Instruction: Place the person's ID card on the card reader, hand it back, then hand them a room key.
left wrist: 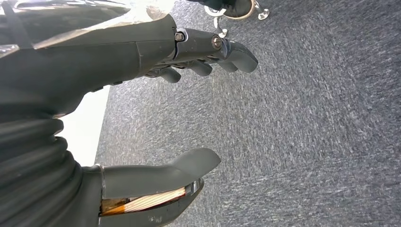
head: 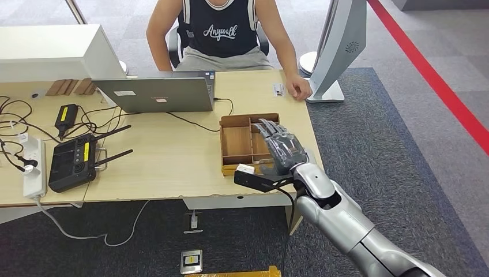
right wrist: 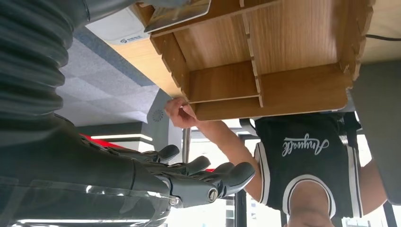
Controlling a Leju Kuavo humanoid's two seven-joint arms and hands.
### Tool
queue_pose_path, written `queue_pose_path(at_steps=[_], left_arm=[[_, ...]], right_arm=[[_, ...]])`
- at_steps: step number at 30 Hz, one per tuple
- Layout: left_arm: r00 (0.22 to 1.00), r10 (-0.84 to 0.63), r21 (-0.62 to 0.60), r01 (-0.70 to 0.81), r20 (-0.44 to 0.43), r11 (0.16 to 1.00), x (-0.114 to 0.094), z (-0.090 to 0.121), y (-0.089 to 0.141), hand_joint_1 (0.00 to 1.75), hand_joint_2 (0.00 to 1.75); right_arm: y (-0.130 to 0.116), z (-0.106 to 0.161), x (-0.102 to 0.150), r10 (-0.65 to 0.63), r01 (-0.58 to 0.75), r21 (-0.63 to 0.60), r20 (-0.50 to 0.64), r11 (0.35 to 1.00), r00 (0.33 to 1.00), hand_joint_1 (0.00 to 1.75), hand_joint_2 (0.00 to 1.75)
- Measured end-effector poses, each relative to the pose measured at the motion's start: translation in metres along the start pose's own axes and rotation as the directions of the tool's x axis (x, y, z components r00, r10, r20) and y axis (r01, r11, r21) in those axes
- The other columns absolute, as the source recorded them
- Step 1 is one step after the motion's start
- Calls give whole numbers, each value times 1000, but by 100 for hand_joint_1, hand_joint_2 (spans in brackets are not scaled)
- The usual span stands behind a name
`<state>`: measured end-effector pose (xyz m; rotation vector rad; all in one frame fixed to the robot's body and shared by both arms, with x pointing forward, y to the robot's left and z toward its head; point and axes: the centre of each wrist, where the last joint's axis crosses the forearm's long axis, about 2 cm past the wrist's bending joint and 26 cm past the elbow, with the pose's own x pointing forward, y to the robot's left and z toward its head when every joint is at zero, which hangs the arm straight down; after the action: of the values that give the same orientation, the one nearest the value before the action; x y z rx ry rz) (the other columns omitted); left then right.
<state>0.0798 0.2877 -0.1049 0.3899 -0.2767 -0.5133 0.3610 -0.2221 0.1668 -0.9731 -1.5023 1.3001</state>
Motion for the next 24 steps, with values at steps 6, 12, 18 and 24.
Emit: queue_pose_path(at_steps=[6,12,18,24], left_arm=[[1000,0,3,0,-8,1000,0,0,0,0,175],[1000,0,5,0,-8,1000,0,0,0,0,175],[1000,0,6,0,-8,1000,0,0,0,0,175],[1000,0,6,0,-8,1000,0,0,0,0,175]], right_arm=[[2,1,2,-3,3,16,6,1000,1000,0,175],[3,1,4,-1,1,29,12,1000,1000,0,175],[5,2,5,2,-2,34,15,999,1000,0,175],[6,2,5,5,-5,39,15,999,1000,0,175]])
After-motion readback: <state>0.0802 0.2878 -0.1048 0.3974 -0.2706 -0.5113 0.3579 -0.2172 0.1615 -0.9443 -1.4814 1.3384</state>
